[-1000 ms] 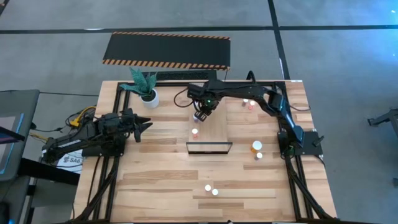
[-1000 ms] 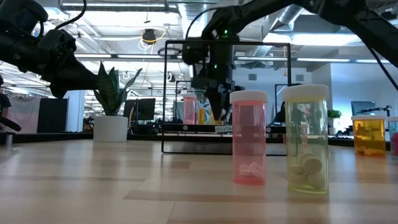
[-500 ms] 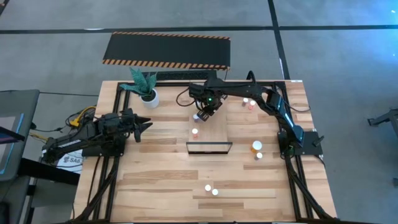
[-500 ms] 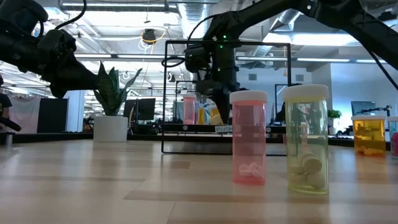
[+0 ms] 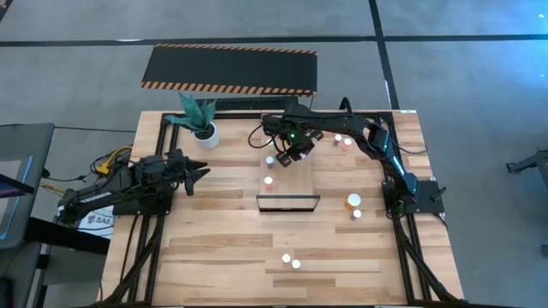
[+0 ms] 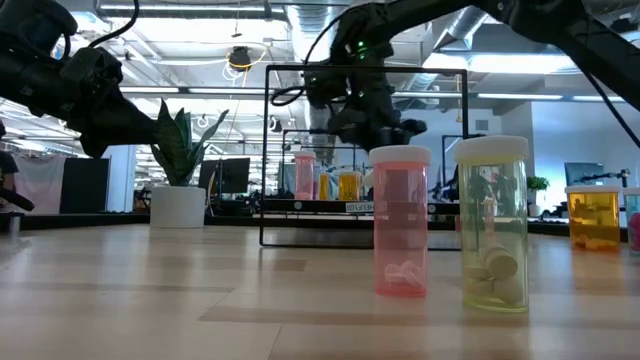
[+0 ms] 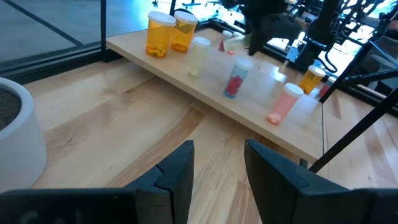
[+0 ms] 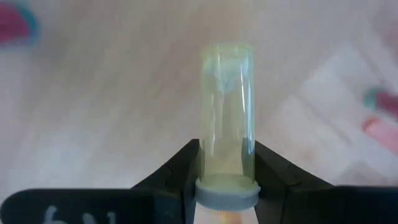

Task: Pick and place medicine bottles onto shelf by color
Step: Put the bottom right small yellow pill bottle on the shelf aligned with the other small yellow pill bottle

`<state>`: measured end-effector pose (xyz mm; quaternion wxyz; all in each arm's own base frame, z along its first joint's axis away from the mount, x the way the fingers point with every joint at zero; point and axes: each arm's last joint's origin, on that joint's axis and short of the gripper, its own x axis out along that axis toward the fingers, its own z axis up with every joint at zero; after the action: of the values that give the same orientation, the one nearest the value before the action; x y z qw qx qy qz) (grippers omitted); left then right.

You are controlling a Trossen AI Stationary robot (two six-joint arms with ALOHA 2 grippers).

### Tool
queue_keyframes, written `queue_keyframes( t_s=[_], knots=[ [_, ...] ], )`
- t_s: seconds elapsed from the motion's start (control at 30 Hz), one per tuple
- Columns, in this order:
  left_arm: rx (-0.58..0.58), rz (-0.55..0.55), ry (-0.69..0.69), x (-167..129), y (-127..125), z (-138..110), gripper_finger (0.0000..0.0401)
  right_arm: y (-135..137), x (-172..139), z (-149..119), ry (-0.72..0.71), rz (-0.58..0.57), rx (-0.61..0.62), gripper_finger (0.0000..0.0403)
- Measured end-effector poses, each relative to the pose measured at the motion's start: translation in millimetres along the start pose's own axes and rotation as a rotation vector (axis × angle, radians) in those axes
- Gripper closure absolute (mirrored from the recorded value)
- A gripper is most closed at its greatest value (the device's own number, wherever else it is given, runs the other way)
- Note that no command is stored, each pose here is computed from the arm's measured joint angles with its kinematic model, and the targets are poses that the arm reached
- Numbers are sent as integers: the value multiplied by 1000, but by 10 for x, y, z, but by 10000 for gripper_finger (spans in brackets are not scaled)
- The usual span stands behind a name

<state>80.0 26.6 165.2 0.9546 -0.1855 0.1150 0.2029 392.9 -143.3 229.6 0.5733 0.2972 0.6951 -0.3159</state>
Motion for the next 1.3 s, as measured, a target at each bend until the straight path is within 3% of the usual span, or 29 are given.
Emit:
queue_keyframes(
  t_s=[0.37,0.77,1.0,1.3],
  knots=[
    [0,-1,0,0,0,0,273,-273,-28,-463,125,23,165,272],
    [0,0,0,0,0,0,273,-732,277,-1075,331,13,333,273],
    [0,0,0,0,0,0,273,-933,614,-1304,437,121,315,271],
    [0,0,0,0,0,0,273,-1261,997,-1406,579,148,303,276]
  ],
)
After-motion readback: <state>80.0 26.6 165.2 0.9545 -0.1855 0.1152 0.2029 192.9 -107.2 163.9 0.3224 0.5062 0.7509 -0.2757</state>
